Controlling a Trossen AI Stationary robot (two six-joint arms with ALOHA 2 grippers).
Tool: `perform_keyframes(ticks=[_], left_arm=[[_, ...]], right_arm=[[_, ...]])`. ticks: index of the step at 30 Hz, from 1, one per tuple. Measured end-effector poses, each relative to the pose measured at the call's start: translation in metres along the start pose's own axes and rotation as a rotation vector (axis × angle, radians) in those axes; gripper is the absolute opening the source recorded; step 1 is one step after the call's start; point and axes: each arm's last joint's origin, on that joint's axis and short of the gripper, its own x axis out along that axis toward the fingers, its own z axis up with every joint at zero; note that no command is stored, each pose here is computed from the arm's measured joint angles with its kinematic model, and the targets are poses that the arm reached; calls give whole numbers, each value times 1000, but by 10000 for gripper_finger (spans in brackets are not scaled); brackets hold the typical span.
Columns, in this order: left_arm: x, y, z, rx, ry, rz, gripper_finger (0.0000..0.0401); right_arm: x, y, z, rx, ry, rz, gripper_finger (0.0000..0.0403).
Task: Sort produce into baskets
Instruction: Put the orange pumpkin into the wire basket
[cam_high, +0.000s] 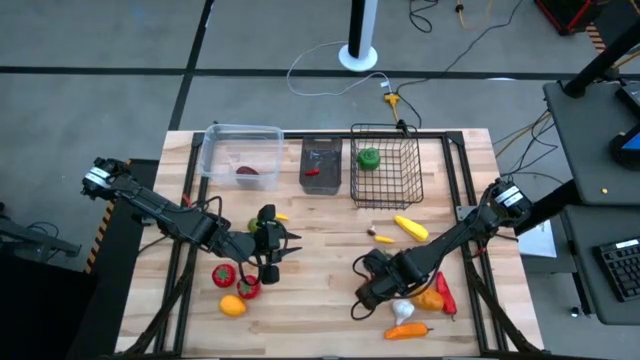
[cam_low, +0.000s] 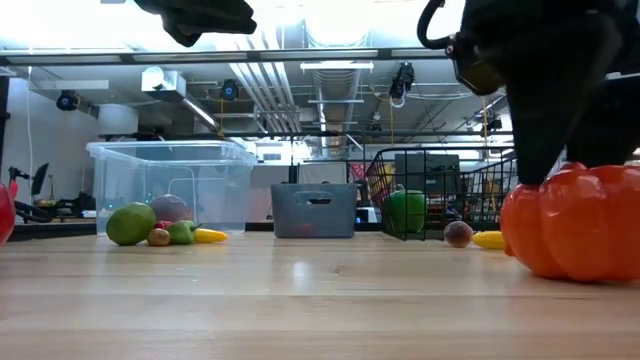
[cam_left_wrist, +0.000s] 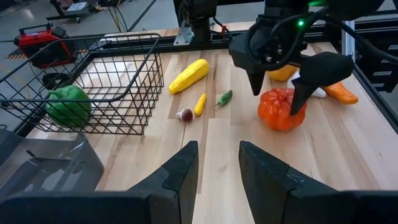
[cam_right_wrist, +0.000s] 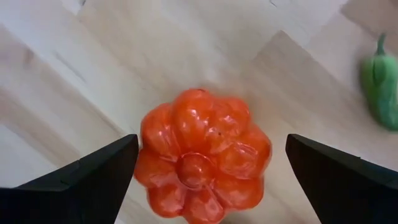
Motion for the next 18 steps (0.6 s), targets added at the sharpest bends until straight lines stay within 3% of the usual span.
perform_keyframes(ticks=[6,10,14,18], left_arm=[[0,0,0,-13,0,0,100],[0,0,0,-35,0,1,100],[0,0,0,-52,0,1,100],[0,0,0,-62,-1,1,100]], right_arm=[[-5,1,3,-148,-67,-1,400],[-15,7,-1,-299,-188,-2,400],[-25,10,-25,-478,-328,-23,400],[-27,7,-56,-557,-418,-37,400]])
